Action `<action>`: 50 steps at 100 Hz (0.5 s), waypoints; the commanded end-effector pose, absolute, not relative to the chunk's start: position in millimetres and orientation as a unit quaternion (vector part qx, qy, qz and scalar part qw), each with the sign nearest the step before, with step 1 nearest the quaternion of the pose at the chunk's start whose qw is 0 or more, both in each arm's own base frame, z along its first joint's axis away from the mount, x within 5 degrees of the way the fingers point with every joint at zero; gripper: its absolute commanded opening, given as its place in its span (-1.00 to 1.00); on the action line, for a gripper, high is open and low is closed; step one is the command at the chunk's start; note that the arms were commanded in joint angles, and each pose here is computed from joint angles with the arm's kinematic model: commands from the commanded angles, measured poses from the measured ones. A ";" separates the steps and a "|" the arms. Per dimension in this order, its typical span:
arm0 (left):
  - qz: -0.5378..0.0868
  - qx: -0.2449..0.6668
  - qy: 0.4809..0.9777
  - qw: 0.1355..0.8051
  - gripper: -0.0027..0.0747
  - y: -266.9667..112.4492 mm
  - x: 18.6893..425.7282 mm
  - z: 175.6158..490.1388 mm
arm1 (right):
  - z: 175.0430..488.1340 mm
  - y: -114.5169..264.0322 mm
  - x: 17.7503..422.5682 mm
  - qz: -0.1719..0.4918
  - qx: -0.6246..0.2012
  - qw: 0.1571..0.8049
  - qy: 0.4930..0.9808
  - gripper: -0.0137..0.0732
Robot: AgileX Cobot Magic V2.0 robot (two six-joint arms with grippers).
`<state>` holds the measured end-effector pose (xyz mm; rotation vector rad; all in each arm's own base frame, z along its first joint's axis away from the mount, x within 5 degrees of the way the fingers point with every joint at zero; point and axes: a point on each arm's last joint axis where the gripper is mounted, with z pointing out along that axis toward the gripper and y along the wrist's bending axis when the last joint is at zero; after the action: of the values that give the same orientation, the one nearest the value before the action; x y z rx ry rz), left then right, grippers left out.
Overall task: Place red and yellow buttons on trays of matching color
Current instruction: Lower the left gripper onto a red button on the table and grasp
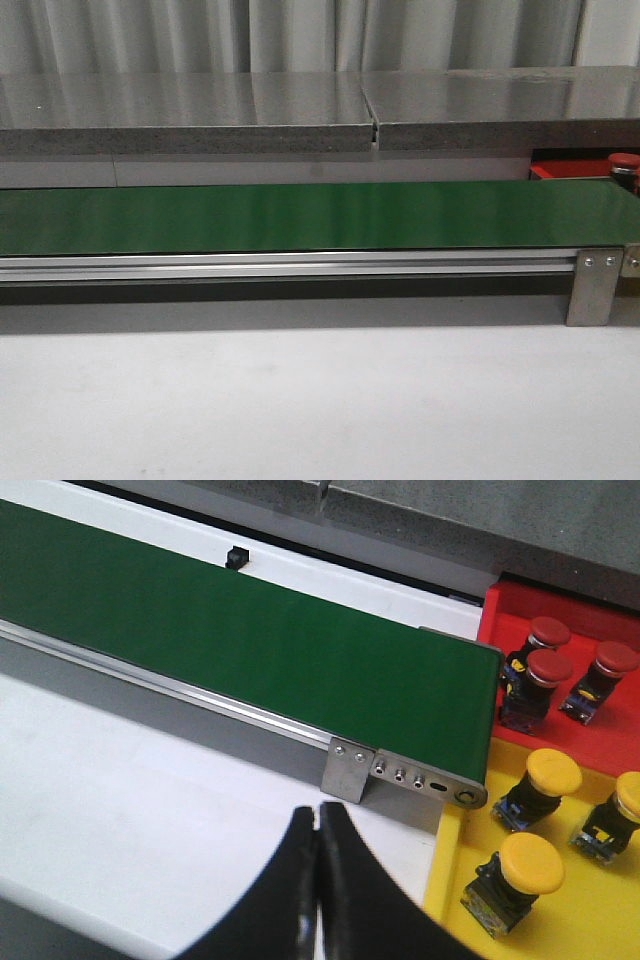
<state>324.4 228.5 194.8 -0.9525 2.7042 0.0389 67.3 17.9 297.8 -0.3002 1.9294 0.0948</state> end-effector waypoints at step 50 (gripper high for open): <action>0.044 -0.349 0.905 0.240 0.36 252.3 335.8 205.4 | 311.6 17.0 69.2 0.035 -0.121 0.595 0.794 -0.84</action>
<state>332.8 248.6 179.3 -0.9627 2.5824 0.0951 67.3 17.9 297.8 -0.3002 1.9294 0.0948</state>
